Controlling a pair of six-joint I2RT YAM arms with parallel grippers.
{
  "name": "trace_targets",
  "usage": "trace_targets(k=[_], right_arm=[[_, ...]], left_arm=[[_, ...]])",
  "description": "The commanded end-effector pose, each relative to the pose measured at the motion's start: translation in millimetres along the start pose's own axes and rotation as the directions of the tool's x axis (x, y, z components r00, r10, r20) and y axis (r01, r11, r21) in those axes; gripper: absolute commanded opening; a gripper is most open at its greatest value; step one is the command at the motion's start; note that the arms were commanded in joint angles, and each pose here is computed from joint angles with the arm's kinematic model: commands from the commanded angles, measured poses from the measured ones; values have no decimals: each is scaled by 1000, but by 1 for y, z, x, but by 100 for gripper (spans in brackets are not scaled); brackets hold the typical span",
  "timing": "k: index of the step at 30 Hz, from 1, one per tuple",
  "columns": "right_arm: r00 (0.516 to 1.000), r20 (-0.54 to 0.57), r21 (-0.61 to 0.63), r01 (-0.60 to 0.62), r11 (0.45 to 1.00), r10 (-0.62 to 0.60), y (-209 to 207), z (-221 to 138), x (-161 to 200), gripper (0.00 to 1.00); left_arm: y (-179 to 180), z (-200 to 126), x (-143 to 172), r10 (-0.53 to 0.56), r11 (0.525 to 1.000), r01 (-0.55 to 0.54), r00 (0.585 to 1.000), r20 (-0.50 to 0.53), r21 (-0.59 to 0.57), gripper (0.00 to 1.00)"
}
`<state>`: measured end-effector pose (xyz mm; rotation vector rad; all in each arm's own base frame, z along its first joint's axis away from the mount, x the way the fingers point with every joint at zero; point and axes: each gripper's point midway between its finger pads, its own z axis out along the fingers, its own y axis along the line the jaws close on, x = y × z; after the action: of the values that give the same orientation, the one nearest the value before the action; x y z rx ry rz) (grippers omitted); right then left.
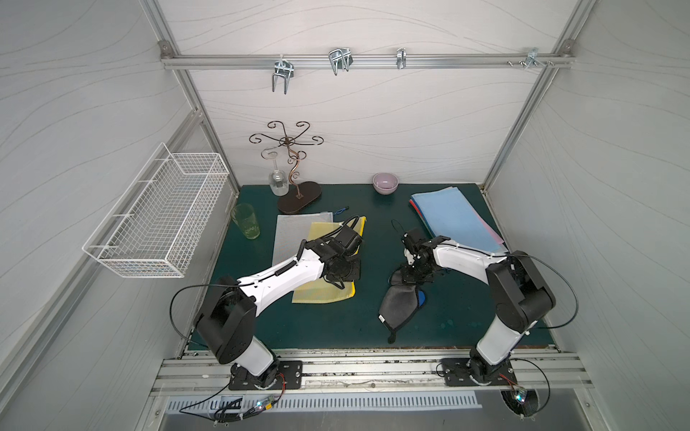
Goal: Wipe the document bag
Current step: Pick up the cleaning item at the center of the board, then place the document bag at the center of the board.
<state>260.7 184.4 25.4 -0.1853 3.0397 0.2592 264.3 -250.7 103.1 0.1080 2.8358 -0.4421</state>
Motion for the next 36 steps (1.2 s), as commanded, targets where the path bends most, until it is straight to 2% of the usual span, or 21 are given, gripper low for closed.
trace_targets(k=[1, 5, 11, 16, 20, 21, 23, 24, 27, 29, 32, 35, 36], right_arm=[[998, 46, 71, -34, 997, 31, -21, -25, 8, 0], [979, 200, 180, -71, 981, 34, -45, -79, 4, 0], [932, 361, 228, -112, 967, 23, -64, -139, 9, 0], [927, 375, 227, -118, 967, 25, -67, -147, 14, 0], [924, 382, 223, -119, 968, 26, -67, -146, 14, 0], [922, 387, 219, -117, 969, 24, -66, -147, 13, 0], [917, 398, 207, -113, 972, 22, -64, -150, 11, 0], [915, 403, 202, -112, 973, 21, -63, -152, 10, 0], [909, 416, 190, -104, 976, 17, -59, -158, 6, 0], [907, 421, 177, -90, 980, 7, -54, -163, 5, 0], [908, 420, 135, -49, 990, -12, -38, -164, 2, 0], [926, 377, 27, 17, 999, -26, -6, -151, -5, 0], [935, 354, -6, 34, 999, -29, 4, -144, -7, 0]], left_arm=[[-34, 14, 2, 26, 997, -25, 999, -21, 71, 0], [-73, 36, 13, 27, 988, -16, 997, -72, 154, 0], [-126, 60, 15, -40, 954, 75, 991, -124, 290, 0], [-162, 71, 14, -53, 926, 104, 987, -150, 362, 0], [-177, 77, 13, -50, 910, 112, 985, -163, 400, 0], [-177, 76, 13, -53, 904, 115, 986, -161, 411, 10], [-177, 71, 14, -51, 899, 109, 988, -147, 424, 39], [-174, 68, 14, -50, 902, 103, 990, -133, 420, 47], [-168, 59, 16, -47, 902, 89, 993, -108, 422, 59], [-163, 51, 17, -43, 905, 78, 995, -94, 418, 63], [-142, 39, 20, -71, 921, 92, 995, -69, 377, 57], [-109, 40, 31, -125, 939, 152, 987, -105, 309, 43], [-95, 42, 35, -150, 943, 179, 981, -120, 282, 34]])
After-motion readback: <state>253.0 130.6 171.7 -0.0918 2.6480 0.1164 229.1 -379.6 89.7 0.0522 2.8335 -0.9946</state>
